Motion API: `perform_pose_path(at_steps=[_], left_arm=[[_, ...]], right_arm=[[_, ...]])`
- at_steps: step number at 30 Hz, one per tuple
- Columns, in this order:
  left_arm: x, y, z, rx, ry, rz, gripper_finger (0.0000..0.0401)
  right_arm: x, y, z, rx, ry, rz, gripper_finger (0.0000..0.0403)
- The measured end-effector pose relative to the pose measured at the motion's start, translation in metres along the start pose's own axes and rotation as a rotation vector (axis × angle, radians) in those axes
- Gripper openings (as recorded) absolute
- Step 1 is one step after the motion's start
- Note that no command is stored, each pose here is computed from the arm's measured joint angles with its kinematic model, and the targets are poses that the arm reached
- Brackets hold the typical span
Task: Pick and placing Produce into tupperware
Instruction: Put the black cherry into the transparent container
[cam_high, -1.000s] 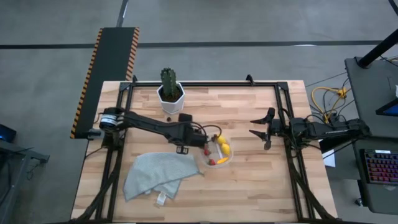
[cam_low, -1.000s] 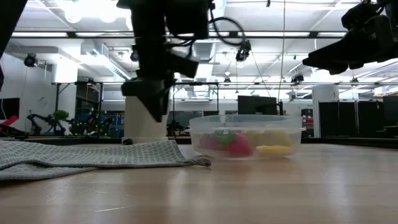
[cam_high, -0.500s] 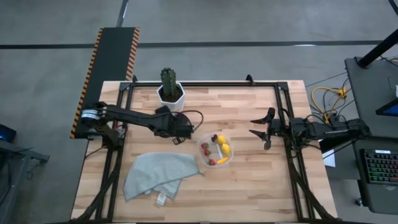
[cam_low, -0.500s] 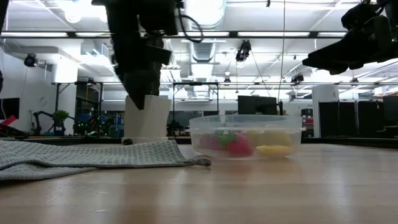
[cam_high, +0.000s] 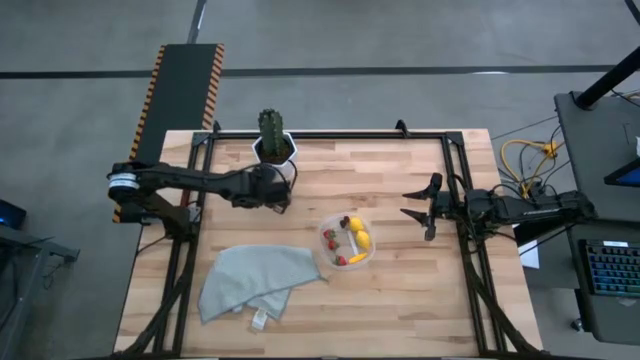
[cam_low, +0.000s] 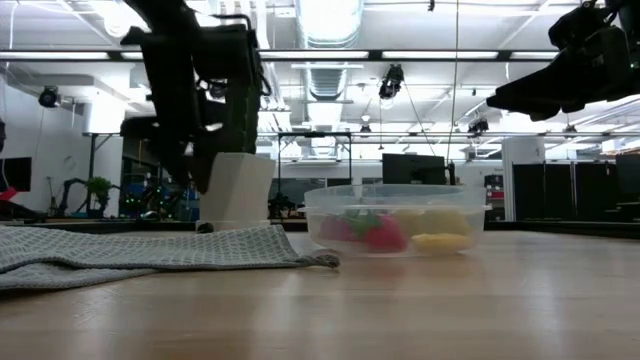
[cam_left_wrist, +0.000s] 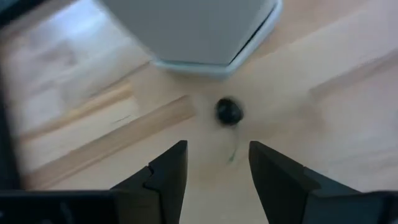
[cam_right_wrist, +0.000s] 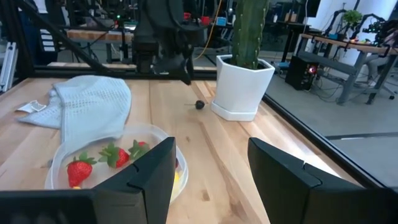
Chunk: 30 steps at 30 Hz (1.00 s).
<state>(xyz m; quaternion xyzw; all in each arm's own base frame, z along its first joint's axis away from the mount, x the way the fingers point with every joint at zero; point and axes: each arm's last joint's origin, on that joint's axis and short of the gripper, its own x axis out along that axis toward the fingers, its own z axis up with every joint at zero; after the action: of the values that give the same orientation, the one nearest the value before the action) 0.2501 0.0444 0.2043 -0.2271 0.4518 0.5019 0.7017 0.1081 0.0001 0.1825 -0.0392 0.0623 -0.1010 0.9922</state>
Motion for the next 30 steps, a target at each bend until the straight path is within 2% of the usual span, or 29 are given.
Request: perform_pose_path(at_steps=[5, 17, 30], left_arm=[[0.016, -0.003, 0.005, -0.067, -0.013, -0.056, 0.0157], [0.051, -0.013, 0.004, -0.069, 0.042, 0.023, 0.0157], [0.057, -0.014, 0.01, -0.106, 0.022, 0.002, 0.0157]], right_arm=[[0.0, 0.0, -0.001, -0.001, 0.007, 0.0, 0.0194], [0.0, 0.0, -0.002, -0.002, 0.02, 0.001, 0.0194], [0.0, 0.0, -0.004, -0.007, 0.039, 0.002, 0.0194]])
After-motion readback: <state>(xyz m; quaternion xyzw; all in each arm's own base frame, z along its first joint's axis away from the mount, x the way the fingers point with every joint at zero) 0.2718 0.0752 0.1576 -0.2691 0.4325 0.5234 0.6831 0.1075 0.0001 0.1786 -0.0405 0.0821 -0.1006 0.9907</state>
